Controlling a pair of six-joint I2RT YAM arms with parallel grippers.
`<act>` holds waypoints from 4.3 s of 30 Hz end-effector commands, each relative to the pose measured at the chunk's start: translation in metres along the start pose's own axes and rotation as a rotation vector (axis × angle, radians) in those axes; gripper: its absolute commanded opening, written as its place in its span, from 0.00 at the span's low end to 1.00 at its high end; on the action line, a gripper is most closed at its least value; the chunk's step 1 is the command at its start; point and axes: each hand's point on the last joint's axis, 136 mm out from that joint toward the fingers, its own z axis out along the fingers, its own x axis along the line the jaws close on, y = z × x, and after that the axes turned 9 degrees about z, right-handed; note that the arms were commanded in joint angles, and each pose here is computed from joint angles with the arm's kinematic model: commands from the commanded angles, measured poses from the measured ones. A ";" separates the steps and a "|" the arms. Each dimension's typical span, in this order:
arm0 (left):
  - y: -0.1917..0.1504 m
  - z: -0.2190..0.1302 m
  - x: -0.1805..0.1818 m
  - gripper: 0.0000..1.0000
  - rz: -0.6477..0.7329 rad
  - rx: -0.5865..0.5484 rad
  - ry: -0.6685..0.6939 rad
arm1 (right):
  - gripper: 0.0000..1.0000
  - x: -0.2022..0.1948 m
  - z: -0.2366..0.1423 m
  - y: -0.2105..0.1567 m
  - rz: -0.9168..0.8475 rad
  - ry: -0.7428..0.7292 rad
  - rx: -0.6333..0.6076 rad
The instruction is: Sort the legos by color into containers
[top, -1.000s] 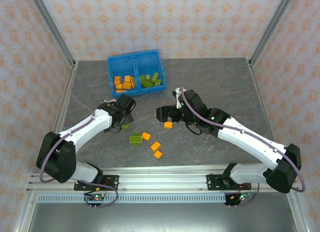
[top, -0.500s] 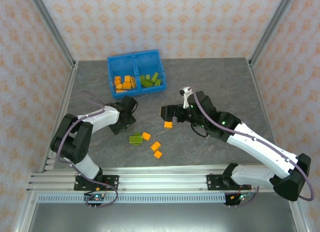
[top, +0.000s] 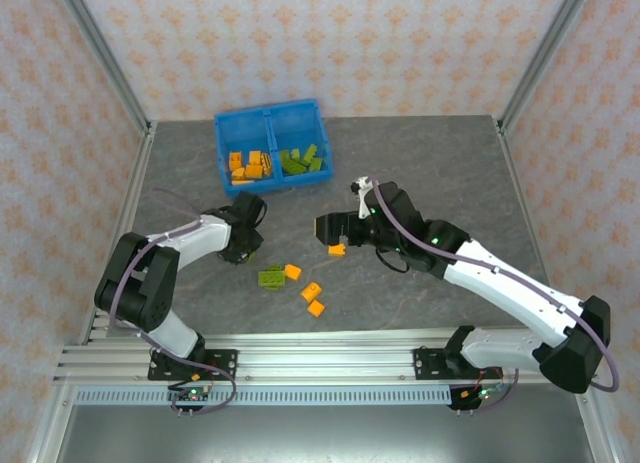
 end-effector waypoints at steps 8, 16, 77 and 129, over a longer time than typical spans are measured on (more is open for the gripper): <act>0.094 -0.130 -0.134 0.28 0.299 -0.308 -0.276 | 0.99 0.030 0.019 -0.001 -0.018 0.116 0.075; 0.188 -0.141 -0.246 0.29 0.356 -0.528 -0.241 | 0.99 0.021 0.017 0.001 -0.025 0.065 0.052; -0.165 -0.205 -0.009 1.00 2.011 -0.368 -1.057 | 0.72 -0.150 0.152 -0.087 0.224 -0.780 0.265; -0.034 -0.219 0.019 1.00 1.610 -1.117 -0.329 | 0.61 0.079 0.337 0.150 -0.048 -0.060 -0.442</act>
